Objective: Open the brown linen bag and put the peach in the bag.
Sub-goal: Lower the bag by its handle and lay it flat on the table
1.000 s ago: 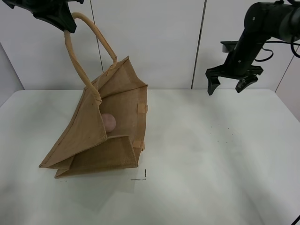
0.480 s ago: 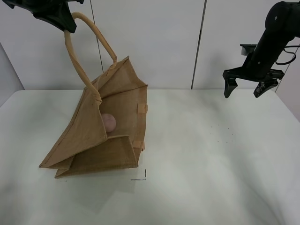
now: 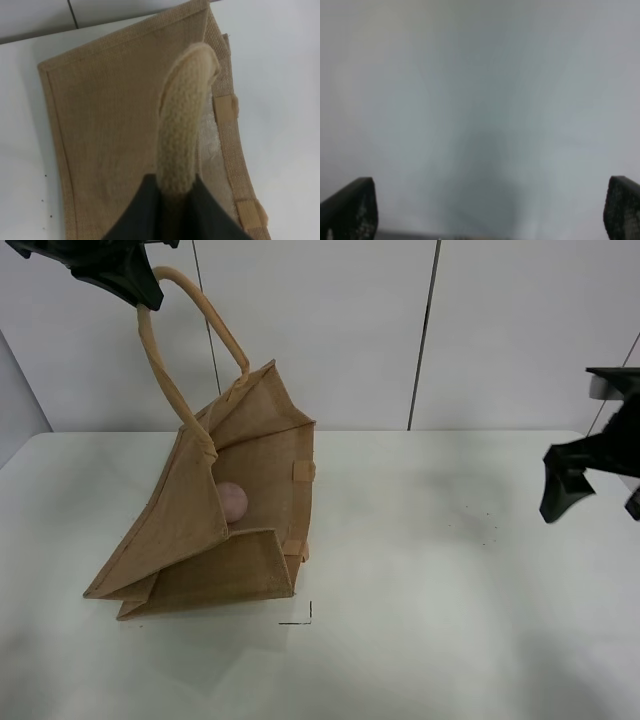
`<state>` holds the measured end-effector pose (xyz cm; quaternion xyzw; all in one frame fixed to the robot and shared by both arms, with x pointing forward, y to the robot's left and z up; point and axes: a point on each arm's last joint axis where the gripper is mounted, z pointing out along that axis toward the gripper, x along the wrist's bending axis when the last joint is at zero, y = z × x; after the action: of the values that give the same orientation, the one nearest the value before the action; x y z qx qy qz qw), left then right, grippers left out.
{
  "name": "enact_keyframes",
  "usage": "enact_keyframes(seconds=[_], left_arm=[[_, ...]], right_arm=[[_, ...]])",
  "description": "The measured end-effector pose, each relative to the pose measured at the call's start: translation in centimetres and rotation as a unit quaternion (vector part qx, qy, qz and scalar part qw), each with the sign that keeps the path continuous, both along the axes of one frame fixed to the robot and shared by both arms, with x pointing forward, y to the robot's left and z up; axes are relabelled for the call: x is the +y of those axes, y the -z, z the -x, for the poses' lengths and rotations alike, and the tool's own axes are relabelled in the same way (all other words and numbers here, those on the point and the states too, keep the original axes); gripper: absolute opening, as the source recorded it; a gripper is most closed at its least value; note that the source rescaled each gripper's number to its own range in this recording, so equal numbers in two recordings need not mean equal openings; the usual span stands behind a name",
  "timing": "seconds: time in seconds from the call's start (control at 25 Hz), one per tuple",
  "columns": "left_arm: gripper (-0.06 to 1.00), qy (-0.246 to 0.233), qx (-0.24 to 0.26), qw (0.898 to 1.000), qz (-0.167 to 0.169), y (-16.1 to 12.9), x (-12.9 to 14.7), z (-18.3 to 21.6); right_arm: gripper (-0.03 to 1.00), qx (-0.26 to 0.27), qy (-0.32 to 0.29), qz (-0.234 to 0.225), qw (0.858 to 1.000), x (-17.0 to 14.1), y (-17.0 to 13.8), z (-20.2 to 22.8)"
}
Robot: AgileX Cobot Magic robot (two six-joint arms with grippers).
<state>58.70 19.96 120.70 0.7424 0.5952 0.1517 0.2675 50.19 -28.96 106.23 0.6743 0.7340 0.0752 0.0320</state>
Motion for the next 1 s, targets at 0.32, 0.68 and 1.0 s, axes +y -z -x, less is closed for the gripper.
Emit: enact_keyframes(seconds=[0.32,0.68,1.0], left_arm=[[0.00,0.000,0.000,1.000,0.000,0.0,0.0,0.0],[0.00,0.000,0.000,1.000,0.000,0.0,0.0,0.0],[0.00,0.000,0.000,1.000,0.000,0.0,0.0,0.0]], right_arm=[[1.00,-0.083,0.002,0.001,0.997,-0.2,0.6,12.3],[1.00,-0.268,0.006,-0.001,0.963,-0.3,2.0,20.1],[1.00,-0.387,0.006,-0.003,0.922,-0.4,1.0,23.8]])
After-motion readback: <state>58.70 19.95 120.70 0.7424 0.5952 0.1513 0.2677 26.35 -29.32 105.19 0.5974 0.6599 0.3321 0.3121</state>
